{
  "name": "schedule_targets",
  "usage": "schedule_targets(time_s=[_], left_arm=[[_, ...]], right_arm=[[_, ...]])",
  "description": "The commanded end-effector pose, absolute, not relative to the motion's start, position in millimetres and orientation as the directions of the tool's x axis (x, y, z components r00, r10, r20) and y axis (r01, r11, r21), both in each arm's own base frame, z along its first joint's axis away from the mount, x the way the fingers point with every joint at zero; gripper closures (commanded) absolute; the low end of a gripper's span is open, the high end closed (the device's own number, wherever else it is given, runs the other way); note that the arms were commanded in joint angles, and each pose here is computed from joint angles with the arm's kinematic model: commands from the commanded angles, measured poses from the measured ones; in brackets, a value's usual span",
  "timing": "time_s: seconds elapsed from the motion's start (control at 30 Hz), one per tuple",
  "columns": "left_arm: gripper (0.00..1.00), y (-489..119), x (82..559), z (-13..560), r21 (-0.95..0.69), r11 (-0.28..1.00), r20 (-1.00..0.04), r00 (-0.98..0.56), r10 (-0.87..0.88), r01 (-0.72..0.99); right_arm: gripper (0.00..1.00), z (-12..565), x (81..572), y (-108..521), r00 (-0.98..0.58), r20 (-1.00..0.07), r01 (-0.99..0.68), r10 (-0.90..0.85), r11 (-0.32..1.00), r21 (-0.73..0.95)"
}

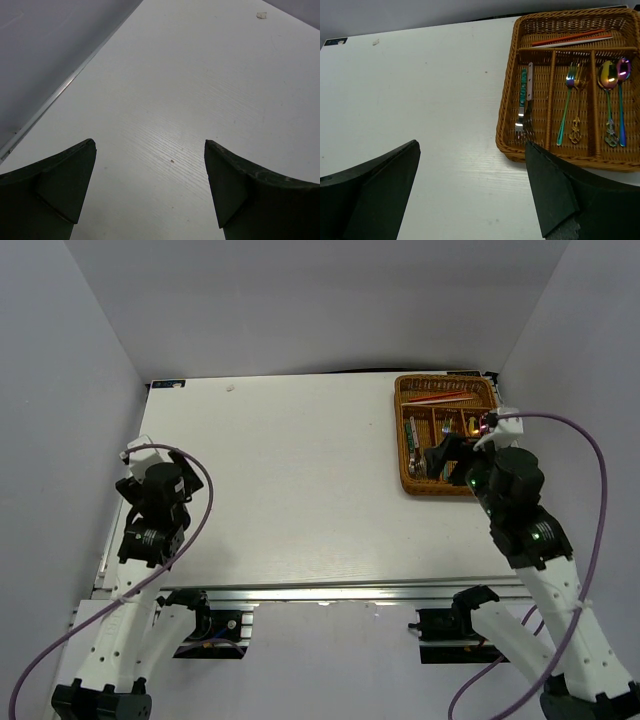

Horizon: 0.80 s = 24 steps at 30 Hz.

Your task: Sort the eating utensils into containers

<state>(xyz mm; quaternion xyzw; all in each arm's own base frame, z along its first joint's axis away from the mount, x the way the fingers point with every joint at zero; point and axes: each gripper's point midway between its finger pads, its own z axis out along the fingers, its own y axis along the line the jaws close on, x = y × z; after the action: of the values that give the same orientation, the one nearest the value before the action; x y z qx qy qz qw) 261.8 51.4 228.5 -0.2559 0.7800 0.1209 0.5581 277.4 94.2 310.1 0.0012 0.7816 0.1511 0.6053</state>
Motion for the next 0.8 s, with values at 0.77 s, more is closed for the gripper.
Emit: schedule_targets(time_s=[0.77], left_arm=[[0.02, 43, 253, 240, -0.176, 0.866, -0.940, -0.181, -0.289, -0.469]], right_arm=[[0.11, 260, 244, 74, -0.324, -0.945, -0.190, 0.031, 0.977, 0.097]])
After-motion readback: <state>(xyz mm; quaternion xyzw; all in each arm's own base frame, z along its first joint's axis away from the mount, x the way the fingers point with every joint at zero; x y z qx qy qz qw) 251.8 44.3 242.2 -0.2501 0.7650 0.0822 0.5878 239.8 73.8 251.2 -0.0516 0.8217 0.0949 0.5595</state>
